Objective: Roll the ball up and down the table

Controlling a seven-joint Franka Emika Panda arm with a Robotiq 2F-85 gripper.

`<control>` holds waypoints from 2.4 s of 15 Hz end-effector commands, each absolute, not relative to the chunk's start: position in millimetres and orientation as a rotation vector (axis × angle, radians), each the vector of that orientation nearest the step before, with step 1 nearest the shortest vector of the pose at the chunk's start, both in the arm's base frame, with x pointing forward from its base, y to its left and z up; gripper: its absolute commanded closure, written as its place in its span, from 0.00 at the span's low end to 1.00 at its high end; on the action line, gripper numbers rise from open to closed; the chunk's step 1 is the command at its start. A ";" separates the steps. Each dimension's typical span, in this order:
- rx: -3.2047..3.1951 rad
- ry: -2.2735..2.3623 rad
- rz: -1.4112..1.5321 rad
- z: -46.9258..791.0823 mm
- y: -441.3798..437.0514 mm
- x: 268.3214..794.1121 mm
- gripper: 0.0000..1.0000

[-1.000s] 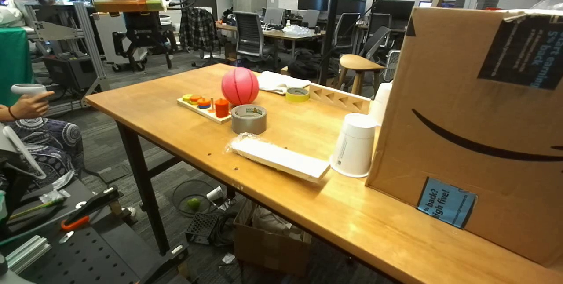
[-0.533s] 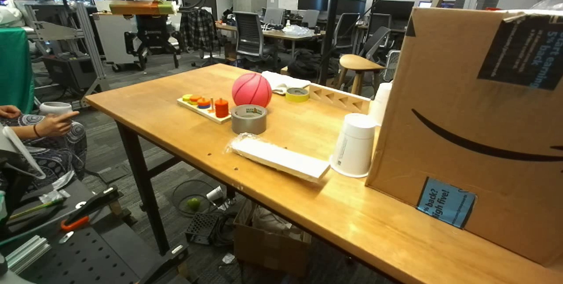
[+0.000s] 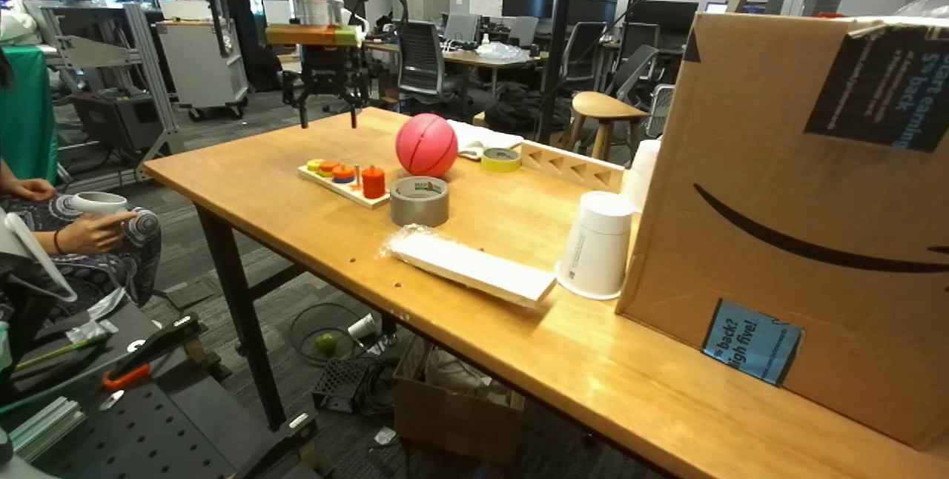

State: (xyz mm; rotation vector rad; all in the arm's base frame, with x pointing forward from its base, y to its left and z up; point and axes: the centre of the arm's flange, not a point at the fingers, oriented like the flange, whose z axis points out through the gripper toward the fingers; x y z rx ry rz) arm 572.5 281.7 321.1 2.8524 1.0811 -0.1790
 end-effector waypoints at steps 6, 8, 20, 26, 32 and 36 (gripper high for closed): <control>2.913 0.966 -0.243 338.1 268.7 656.7 0.00; 2.937 0.936 -0.274 336.6 262.5 668.0 0.00; 2.928 0.492 -0.377 337.6 73.4 717.0 0.00; 2.763 0.134 -0.192 423.1 -78.6 692.3 0.00; 2.703 0.232 -0.071 460.3 -46.1 650.2 0.00; 2.723 0.338 -0.054 457.1 4.1 627.4 0.00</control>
